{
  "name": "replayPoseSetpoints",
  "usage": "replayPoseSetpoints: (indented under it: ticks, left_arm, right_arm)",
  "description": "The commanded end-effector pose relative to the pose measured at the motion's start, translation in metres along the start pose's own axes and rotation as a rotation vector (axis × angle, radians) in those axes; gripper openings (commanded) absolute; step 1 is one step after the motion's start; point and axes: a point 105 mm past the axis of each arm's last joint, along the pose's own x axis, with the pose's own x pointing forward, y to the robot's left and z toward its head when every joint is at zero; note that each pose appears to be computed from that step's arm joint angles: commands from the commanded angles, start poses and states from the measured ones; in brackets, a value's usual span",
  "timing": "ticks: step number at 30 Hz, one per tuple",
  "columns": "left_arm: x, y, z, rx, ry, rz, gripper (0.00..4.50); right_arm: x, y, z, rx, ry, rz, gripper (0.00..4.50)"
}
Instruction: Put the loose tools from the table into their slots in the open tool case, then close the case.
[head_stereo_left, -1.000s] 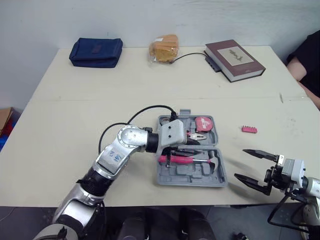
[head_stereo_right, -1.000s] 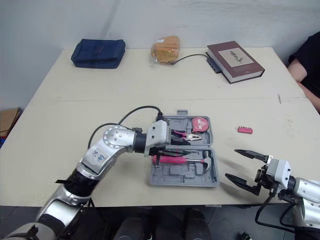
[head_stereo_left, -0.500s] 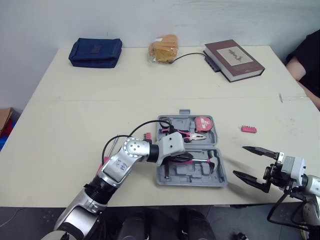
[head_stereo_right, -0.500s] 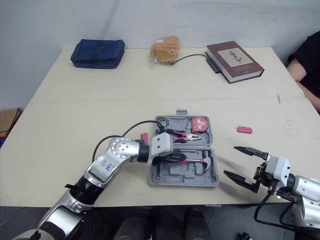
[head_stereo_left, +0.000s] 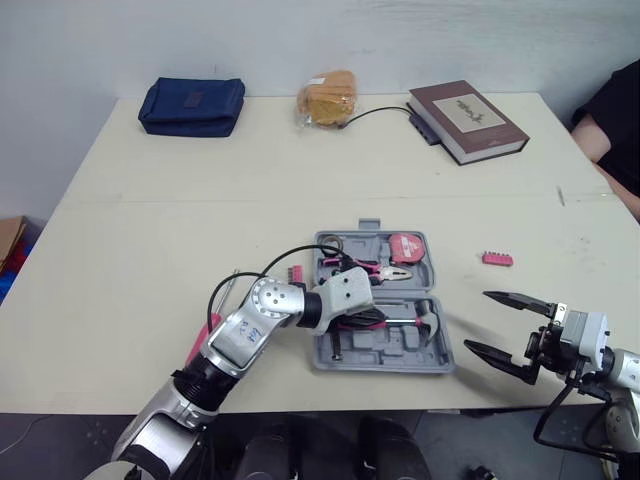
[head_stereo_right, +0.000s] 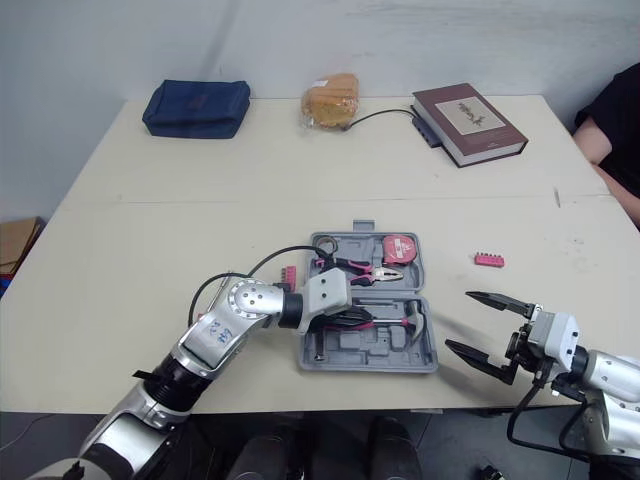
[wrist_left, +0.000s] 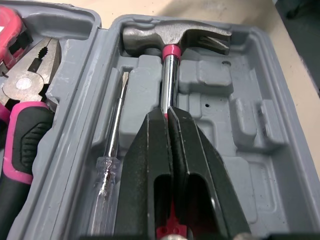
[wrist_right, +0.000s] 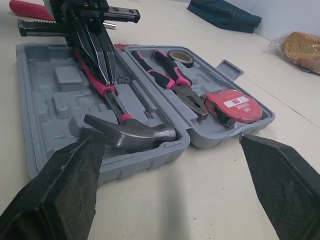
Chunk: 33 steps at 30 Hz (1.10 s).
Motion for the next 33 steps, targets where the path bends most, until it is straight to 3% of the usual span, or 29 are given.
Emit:
replayPoseSetpoints:
  ticks: [1,7,18,20,23,27,33]
  left_arm:
    - [0.004,-0.007,-0.034,-0.063,0.154,-0.024,0.03]
    - [0.010,-0.008,-0.052,-0.078,0.290,-0.050,0.03]
    - [0.010,-0.014,-0.075,-0.202,0.404,-0.078,0.03]
    - [0.011,-0.011,-0.068,-0.187,0.360,-0.068,0.03]
    - [0.012,-0.005,-0.036,-0.123,0.180,-0.071,0.03]
    - [-0.008,0.025,0.016,0.042,-0.097,0.085,0.03]
    - [-0.054,0.021,0.041,0.167,-0.237,0.040,0.03]
  right_arm:
    - [0.002,-0.001,0.007,-0.025,-0.008,0.006,4.50]
    - [0.004,-0.001,0.008,-0.027,-0.010,0.006,4.50]
    - [0.004,0.000,0.010,-0.028,-0.009,-0.014,4.50]
    - [0.004,0.000,0.010,-0.029,-0.008,-0.021,4.50]
    - [0.004,-0.001,0.011,-0.031,-0.005,-0.026,4.50]
    - [0.003,-0.004,0.012,-0.040,0.001,-0.033,4.50]
    - [-0.001,-0.012,0.015,-0.056,0.017,-0.039,4.50]
